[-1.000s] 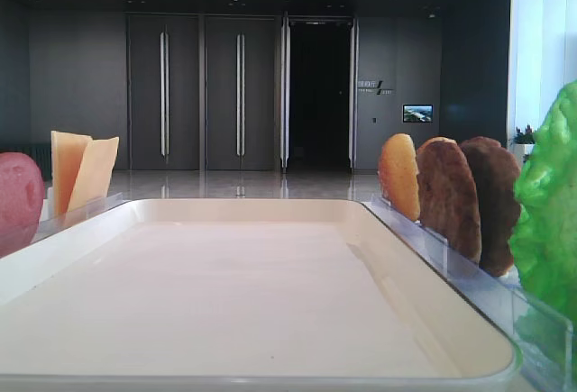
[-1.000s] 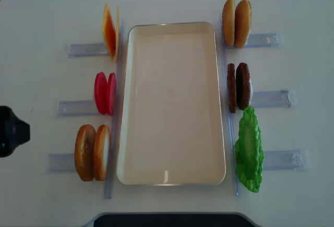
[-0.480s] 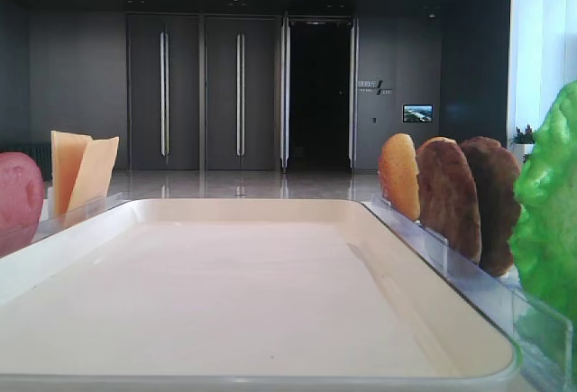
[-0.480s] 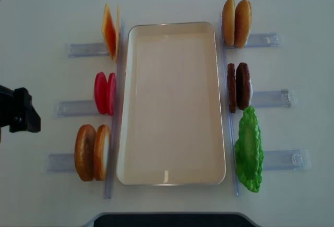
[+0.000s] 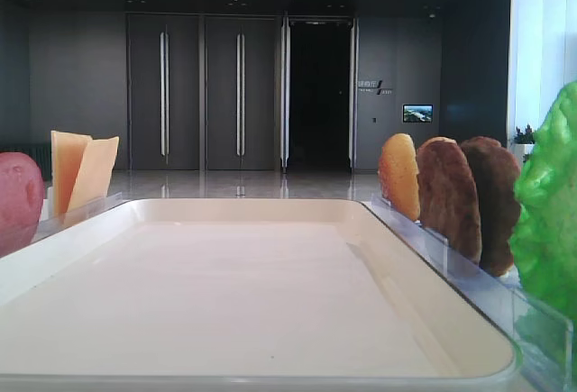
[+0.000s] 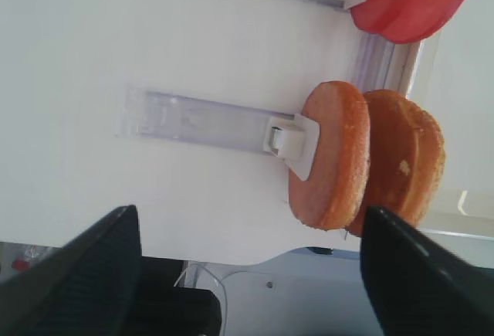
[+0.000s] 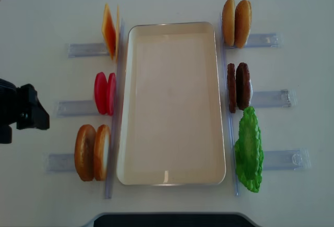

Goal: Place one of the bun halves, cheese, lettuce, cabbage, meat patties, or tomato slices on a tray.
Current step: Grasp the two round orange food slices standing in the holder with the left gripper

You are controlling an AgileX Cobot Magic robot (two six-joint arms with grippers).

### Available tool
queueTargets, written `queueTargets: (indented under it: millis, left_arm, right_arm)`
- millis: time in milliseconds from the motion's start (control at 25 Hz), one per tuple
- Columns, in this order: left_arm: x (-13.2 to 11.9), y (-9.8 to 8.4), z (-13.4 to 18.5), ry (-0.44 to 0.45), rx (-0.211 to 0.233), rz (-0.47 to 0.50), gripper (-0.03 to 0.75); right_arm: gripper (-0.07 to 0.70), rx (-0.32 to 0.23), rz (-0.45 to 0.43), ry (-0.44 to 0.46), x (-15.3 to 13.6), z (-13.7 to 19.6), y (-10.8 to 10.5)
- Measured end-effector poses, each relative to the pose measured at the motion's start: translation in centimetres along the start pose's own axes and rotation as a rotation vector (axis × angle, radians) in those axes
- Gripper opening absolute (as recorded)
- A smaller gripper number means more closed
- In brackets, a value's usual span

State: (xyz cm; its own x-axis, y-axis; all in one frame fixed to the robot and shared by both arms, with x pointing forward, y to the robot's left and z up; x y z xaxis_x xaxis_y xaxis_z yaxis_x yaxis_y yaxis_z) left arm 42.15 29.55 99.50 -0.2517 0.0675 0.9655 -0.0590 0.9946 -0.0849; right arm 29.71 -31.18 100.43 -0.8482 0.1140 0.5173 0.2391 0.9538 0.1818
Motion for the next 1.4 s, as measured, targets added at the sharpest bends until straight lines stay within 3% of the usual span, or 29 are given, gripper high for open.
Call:
queueTargets:
  millis: [560,880,1040,1160,1400]
  left_arm:
    - [0.0,-0.5,0.0,0.000,0.002,0.029,0.692]
    - [0.1,-1.7,0.0,-0.001,-0.011,0.102,0.692]
    - [0.0,-3.0,0.3,0.010,-0.093,0.109,0.692]
    - [-0.2,-3.9,0.8,0.026,-0.144,0.061,0.692]
    - [-1.4,-6.9,1.8,0.097,-0.124,0.046,0.692]
  right_arm:
    - [0.535,0.000,0.000,0.000,0.0,0.0,0.0]
    - [0.535,0.000,0.000,0.000,0.0,0.0,0.0]
    - [0.535,0.000,0.000,0.000,0.0,0.0,0.0]
    - [0.535,0.000,0.000,0.000,0.0,0.0,0.0]
    - [0.535,0.000,0.000,0.000,0.0,0.0,0.0]
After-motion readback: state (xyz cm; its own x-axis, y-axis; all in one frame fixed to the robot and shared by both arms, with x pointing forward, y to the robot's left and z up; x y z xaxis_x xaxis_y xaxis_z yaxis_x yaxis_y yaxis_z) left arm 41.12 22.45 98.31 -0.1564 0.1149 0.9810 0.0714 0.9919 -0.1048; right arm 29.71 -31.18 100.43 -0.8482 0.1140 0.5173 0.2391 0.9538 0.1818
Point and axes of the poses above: a point on each arm's last joint axis where the gripper is mounted, x pointing back along that axis away from the gripper, y along the wrist's bending axis when the last joint is at zero, z = x × y, the point moved 8 cm from there along -x, pointing out along that axis toward the gripper, and after that the axes turned 9 degrees about -x, right-handed, at the moved point
